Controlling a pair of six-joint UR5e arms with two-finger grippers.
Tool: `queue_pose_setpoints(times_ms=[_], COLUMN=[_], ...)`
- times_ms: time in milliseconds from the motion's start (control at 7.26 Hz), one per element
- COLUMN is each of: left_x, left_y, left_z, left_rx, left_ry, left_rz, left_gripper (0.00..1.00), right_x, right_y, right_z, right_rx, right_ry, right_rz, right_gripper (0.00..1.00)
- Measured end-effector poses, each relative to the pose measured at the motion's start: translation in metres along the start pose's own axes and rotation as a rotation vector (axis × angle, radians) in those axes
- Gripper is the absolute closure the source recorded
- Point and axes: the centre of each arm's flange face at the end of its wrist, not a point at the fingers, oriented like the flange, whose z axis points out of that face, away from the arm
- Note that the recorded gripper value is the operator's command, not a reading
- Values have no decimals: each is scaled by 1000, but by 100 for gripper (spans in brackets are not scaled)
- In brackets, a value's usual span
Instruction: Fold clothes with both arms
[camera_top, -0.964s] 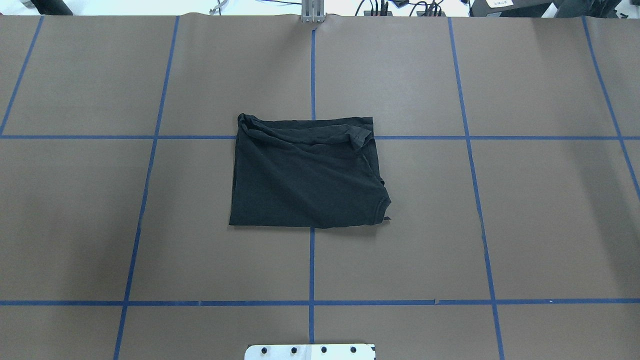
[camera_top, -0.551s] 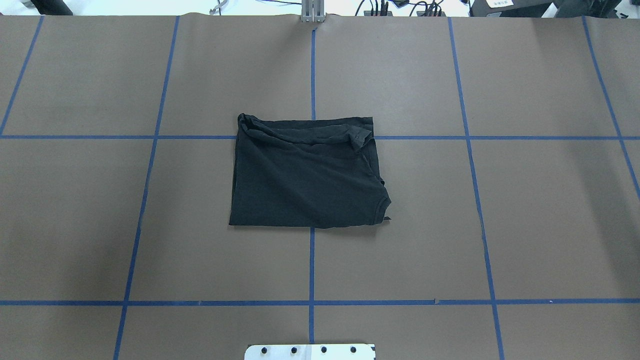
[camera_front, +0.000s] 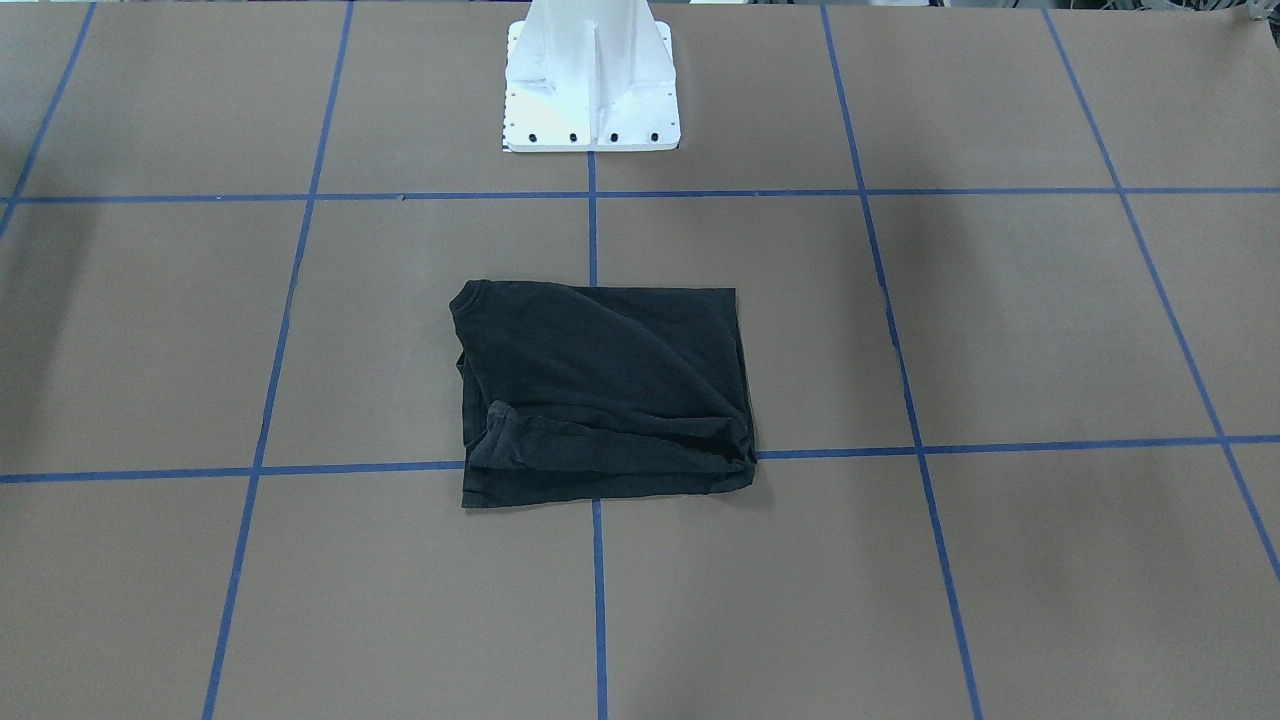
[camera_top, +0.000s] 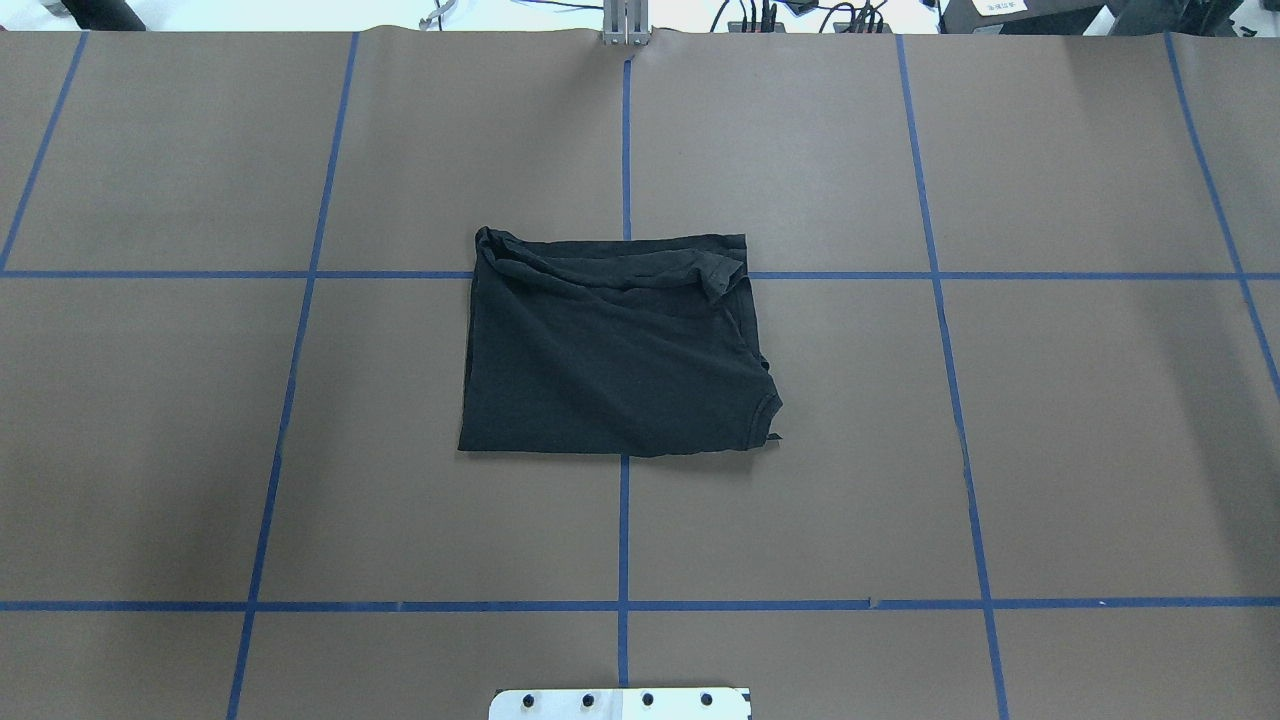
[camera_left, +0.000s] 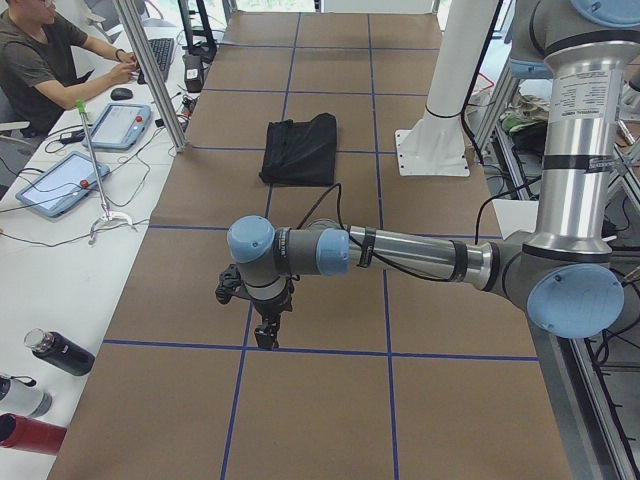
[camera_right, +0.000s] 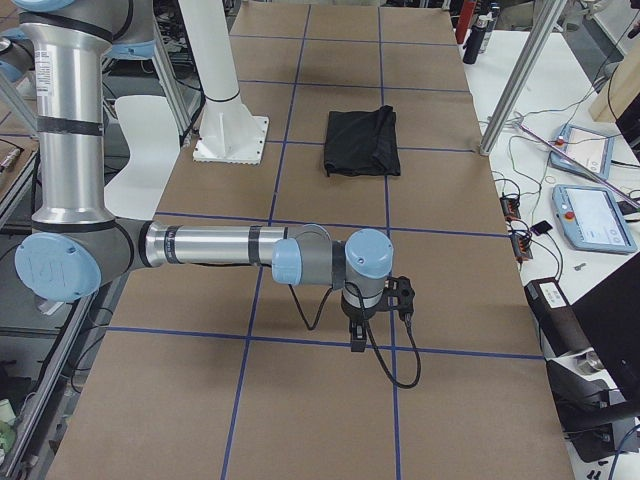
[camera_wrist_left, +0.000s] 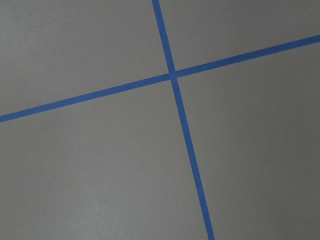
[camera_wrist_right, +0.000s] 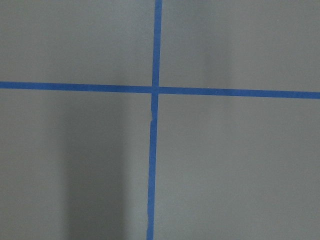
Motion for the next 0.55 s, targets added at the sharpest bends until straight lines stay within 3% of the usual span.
queue_pose_setpoints(times_ms=[551], left_x=[-1], left_y=[-1], left_z=[2], left_rx=[-2], left_ry=[1], left_rz=[1], left_gripper=[0], right_x=[-3], right_y=[13], right_z=[1], right_rx=[2], right_ry=[-37], right_rz=[-3], right_gripper=[0])
